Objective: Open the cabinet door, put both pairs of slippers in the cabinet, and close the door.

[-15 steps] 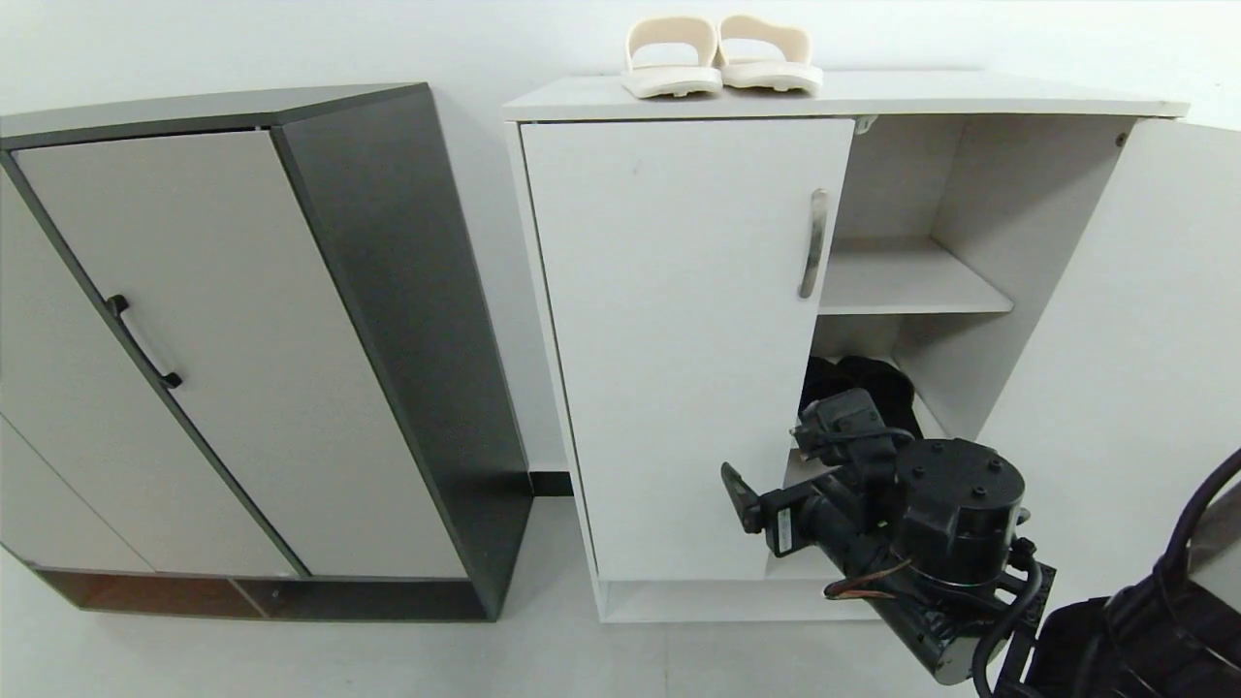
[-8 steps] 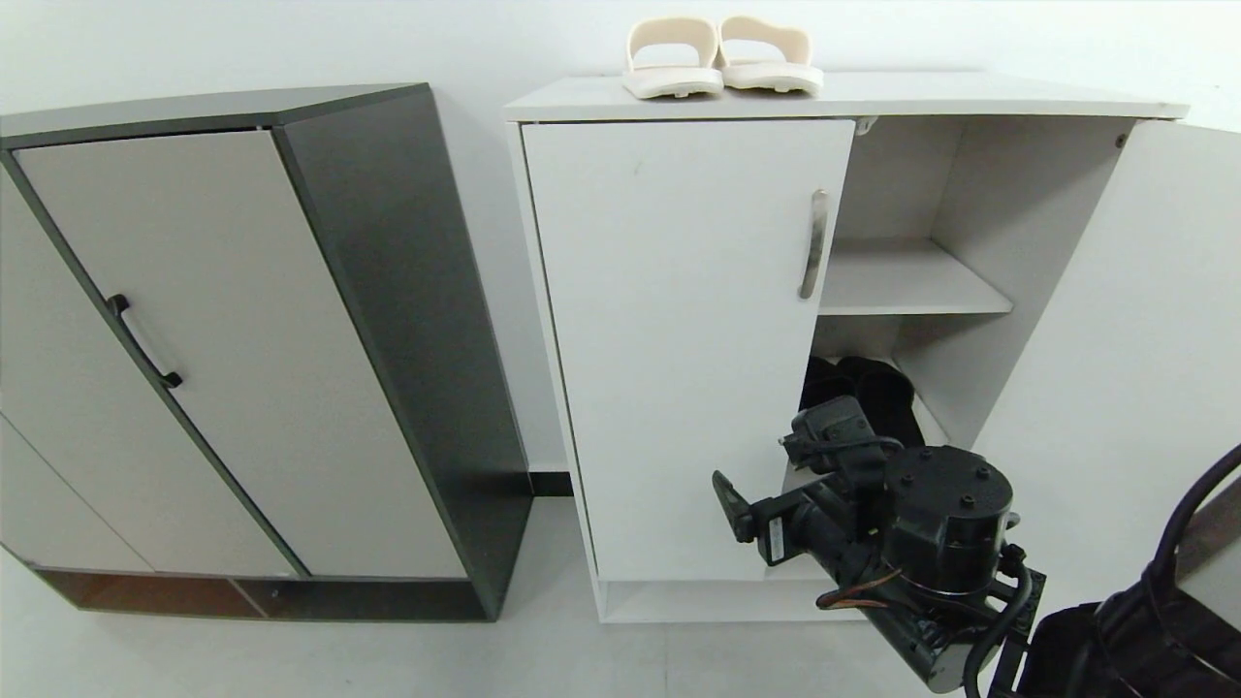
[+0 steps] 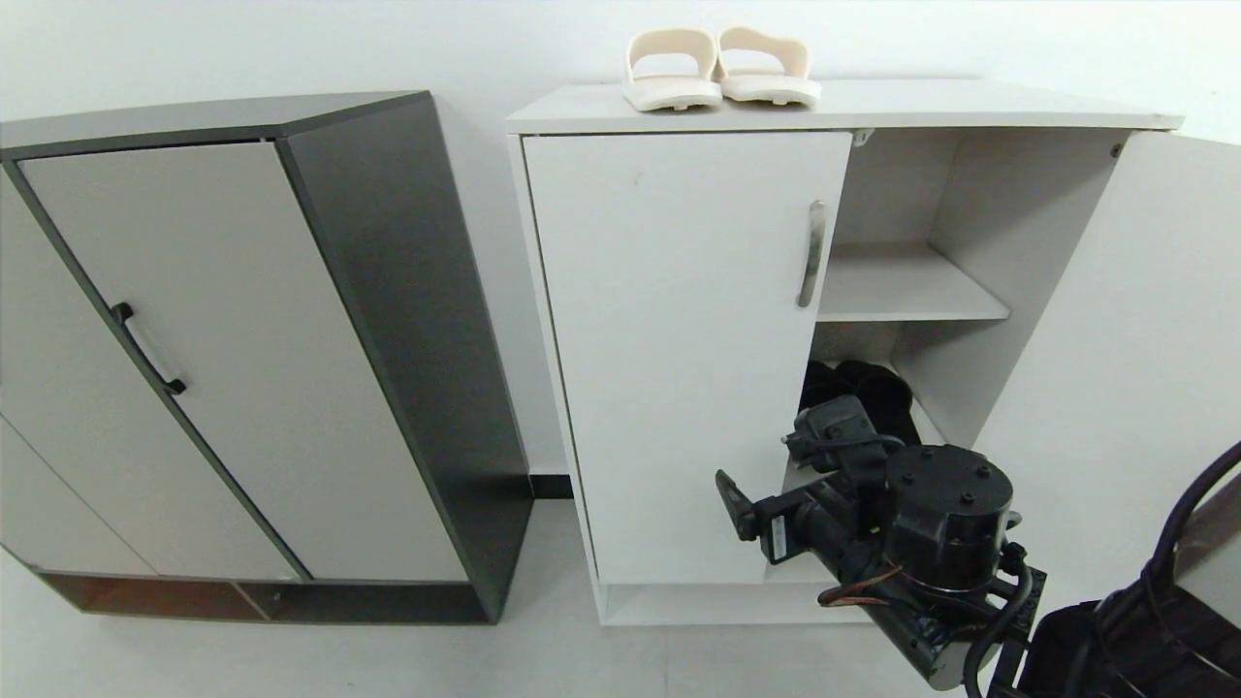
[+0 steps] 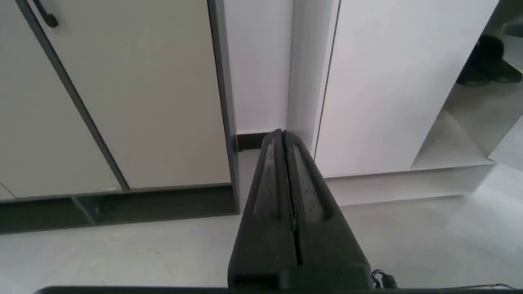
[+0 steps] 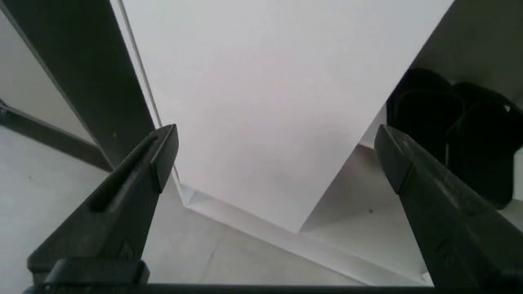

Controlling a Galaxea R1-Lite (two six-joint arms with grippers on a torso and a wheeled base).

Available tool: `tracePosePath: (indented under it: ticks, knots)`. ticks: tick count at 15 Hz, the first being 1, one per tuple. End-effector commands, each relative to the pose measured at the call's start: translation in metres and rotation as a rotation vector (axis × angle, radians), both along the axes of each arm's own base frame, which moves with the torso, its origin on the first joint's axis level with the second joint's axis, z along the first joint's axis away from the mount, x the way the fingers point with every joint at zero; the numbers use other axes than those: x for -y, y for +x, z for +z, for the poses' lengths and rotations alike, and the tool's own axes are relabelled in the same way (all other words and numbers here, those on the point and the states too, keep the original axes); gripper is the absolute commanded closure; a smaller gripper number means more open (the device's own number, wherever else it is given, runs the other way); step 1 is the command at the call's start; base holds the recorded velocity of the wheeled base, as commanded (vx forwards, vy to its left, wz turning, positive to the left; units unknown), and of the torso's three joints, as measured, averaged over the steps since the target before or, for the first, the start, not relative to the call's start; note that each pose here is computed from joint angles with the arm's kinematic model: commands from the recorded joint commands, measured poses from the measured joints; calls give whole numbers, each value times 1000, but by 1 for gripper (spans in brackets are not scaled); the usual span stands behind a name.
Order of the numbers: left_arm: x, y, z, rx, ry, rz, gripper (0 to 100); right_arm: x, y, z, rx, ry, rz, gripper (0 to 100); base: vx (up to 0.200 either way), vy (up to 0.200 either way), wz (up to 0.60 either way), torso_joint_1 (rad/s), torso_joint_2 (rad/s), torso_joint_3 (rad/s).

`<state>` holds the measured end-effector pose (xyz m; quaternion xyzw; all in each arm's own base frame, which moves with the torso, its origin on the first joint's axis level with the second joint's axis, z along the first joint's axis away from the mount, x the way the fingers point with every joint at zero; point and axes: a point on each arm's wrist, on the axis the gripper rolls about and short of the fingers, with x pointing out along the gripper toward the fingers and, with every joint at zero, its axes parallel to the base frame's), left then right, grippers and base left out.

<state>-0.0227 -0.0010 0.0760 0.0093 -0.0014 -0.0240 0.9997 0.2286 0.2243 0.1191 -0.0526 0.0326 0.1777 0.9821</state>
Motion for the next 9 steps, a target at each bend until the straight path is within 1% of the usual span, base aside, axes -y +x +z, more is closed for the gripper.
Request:
tracePosePath:
  ticks: [1,2,5,9]
  knots:
    - [0,0,0,-2,0,1,100,0,0,-1,-3,-3,0,0,0,0,0,2,-129,-330]
    - [0,0,0,-2,0,1,100,0,0,-1,-3,-3,0,0,0,0,0,36,-242,-354]
    - [0,0,0,-2,0,-1,100,0,0,-2,-5,-6,0,0,0,0,0,43,-515,-360]
    - [0,0,0,-2,0,-1,100,0,0,-2,-5,-6,0,0,0,0,0,107,-463,-350]
